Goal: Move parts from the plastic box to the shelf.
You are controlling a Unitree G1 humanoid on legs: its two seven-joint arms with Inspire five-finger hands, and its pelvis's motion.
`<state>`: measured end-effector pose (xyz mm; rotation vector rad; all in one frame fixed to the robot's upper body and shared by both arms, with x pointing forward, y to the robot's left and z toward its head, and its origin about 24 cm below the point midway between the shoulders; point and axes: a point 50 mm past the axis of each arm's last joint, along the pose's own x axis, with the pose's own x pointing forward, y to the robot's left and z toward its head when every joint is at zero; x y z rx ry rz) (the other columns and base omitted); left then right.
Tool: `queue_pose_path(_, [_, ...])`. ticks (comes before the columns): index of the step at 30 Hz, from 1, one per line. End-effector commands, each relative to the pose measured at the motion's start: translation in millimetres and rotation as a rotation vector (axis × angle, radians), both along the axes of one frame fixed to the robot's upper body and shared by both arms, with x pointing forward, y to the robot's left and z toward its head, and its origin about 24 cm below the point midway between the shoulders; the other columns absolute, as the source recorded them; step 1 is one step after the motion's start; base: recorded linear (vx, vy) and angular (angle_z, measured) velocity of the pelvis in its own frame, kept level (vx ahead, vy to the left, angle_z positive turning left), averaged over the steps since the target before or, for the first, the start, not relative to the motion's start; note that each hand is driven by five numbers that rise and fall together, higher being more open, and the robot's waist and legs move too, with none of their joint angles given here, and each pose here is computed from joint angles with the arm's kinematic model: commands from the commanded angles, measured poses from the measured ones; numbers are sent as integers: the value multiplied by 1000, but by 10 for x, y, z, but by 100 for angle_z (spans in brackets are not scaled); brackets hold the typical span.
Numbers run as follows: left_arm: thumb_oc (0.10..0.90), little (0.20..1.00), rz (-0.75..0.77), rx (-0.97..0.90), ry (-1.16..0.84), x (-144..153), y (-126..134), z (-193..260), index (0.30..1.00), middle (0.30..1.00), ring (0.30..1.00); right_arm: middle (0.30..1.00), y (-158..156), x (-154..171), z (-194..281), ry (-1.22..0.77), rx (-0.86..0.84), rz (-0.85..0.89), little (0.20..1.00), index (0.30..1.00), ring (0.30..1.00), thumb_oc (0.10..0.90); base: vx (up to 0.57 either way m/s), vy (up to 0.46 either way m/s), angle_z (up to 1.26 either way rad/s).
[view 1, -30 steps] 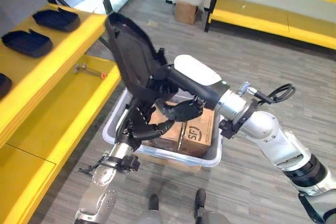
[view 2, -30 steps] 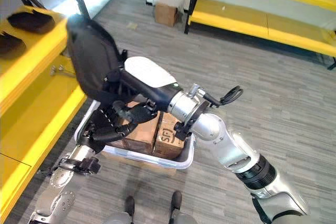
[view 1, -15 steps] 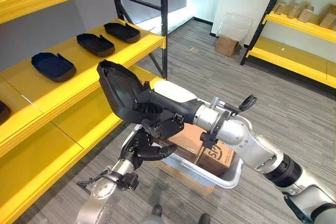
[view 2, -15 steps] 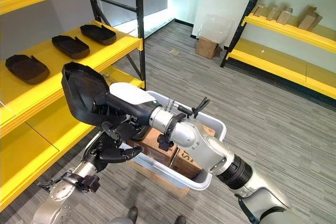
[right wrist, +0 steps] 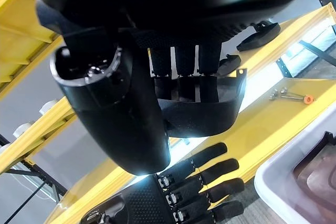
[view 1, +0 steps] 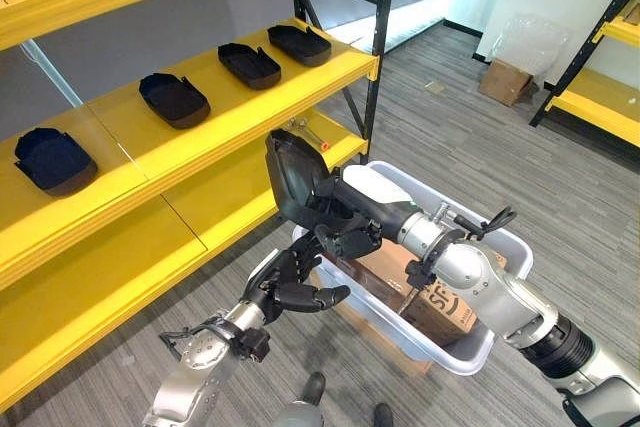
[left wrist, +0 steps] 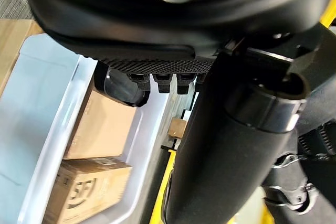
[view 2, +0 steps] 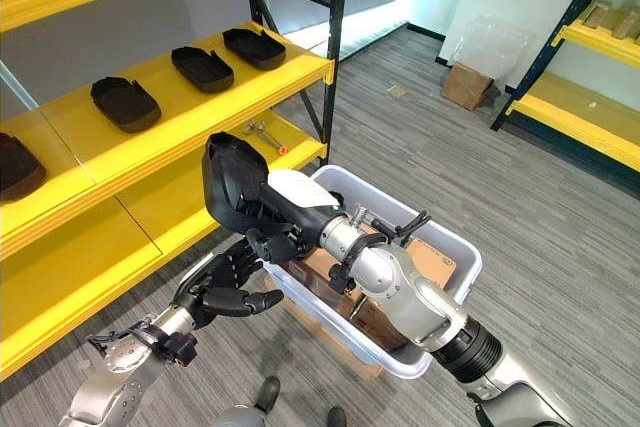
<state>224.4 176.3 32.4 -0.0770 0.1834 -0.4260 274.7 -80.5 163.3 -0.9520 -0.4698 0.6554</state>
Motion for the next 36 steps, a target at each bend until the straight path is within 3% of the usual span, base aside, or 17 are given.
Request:
queue_pose_path(1, [900, 1000, -25, -22, -276, 162, 1, 529, 1000, 1000, 1000, 300, 117, -159, 861, -402, 228, 138, 300, 300, 300, 400, -39, -69, 22])
queue_pose_path(5, [900, 1000, -80, -36, -279, 202, -51, 520, 1000, 1000, 1000, 300, -37, -137, 794, -399, 199, 71, 300, 300, 300, 400, -57, 17, 71])
queue_pose_path(15, [900, 1000, 70, -60, -307, 298, 52, 496, 1000, 1000, 1000, 300, -27, -53, 960, -378, 127, 149, 300, 300, 300, 400, -40, 234, 49])
queue_pose_path(20, [900, 1000, 54, -70, -313, 328, 6, 480, 1000, 1000, 1000, 300, -115, -72, 926, -367, 81, 141, 300, 300, 300, 400, 21, 393, 82])
queue_pose_path(24, [900, 1000, 99, -84, -303, 356, 26, 493, 1000, 1000, 1000, 300, -55, -59, 888, -344, 56, 163, 300, 300, 300, 400, 103, 361, 119])
queue_pose_path(36, [900, 1000, 83, -55, -301, 221, 94, 531, 1000, 1000, 1000, 300, 24, 4, 804, -310, 93, 95, 300, 300, 300, 400, 113, 126, 23])
